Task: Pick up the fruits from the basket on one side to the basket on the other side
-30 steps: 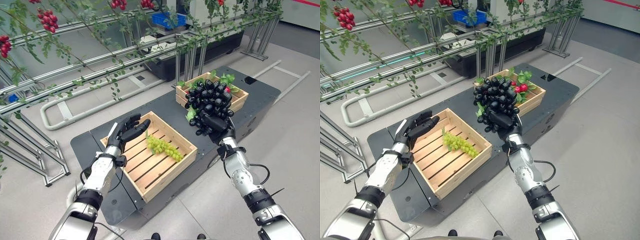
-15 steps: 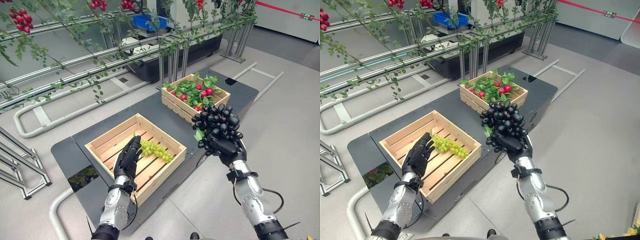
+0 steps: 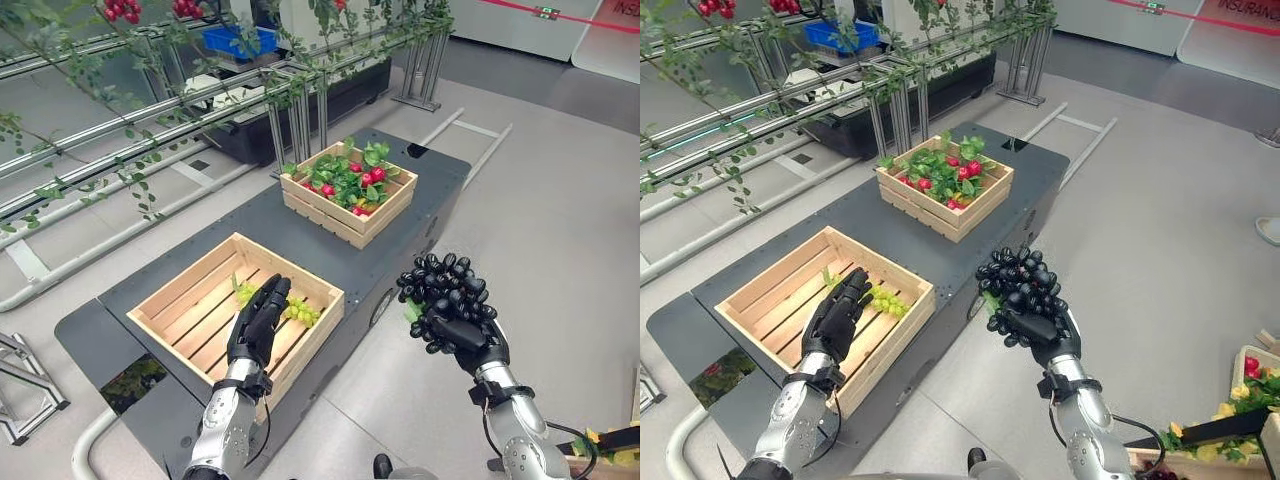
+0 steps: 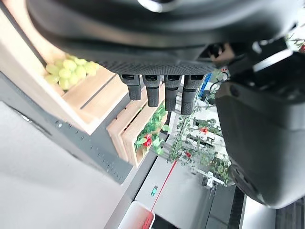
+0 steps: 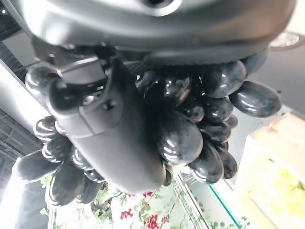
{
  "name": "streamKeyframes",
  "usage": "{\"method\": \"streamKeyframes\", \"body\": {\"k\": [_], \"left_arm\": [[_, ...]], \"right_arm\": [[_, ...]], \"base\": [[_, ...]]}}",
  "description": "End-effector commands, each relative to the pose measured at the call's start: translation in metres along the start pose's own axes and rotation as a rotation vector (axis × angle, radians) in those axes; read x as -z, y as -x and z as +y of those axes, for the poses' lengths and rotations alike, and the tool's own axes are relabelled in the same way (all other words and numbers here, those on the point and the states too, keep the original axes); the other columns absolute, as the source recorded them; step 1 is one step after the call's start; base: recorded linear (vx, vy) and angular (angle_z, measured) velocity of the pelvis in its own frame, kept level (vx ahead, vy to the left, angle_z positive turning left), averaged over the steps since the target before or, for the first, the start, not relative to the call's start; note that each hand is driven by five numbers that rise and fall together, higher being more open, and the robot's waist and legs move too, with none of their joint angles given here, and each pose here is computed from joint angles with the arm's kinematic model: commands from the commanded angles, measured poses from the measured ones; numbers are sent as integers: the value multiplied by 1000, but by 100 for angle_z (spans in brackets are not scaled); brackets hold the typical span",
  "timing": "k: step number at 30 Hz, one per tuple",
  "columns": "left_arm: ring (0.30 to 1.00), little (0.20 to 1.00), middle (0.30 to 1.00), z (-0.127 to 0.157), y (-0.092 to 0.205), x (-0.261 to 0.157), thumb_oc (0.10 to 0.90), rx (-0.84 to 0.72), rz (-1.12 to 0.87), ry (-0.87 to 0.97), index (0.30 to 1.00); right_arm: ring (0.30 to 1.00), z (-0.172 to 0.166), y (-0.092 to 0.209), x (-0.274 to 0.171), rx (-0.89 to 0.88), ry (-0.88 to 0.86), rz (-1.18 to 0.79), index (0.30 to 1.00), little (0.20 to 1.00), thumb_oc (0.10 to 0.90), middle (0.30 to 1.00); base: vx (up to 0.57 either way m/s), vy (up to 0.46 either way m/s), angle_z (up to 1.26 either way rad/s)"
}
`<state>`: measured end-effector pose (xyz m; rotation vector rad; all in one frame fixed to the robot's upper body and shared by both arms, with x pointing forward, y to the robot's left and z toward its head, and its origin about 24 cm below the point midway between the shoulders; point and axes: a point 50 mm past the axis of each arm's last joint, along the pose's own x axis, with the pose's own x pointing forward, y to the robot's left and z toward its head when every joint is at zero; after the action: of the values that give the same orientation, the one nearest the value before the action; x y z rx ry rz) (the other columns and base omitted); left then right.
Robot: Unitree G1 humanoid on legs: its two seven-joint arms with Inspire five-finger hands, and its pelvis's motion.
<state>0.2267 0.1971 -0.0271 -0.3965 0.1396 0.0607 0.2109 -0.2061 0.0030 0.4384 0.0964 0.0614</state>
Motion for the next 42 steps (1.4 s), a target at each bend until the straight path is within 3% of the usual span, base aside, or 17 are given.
{"method": "streamKeyframes", "body": {"k": [1,9,19,22,30,35,42], "left_arm": [[900,900,900,-12,-19,-42,800,113,-214,-38,900],[900,900,900,-6,-19,-55,800,-4,-311,-9,900],[900,900,900,3,-18,-57,800,-90,-338,-8,900],[900,900,900,0,-25,-50,800,-122,-260,-137,900],[900,900,900,-9,-32,-47,800,-45,-181,-232,900],[900,900,900,29,-8,-56,800,-172,-185,-212,900],[900,900,900,36,-3,-45,800,-274,-198,-69,900]], "right_arm": [[300,10,-20,-75,-72,112,-367,300,300,400,300],[300,20,-46,-87,-136,103,-362,300,300,400,300],[300,22,-34,-76,-197,53,-331,300,300,400,300],[300,26,-37,-75,-176,48,-333,300,300,400,300],[300,27,-30,-62,-124,21,-307,300,300,400,300],[300,42,-40,-48,-189,54,-266,300,300,400,300],[300,60,-46,-21,-182,55,-204,300,300,400,300]], "base": [[-1,-116,-26],[-84,126,-90],[-43,171,-59],[-88,220,-8],[-88,189,-24],[-96,110,-152],[8,-136,-60]]}}
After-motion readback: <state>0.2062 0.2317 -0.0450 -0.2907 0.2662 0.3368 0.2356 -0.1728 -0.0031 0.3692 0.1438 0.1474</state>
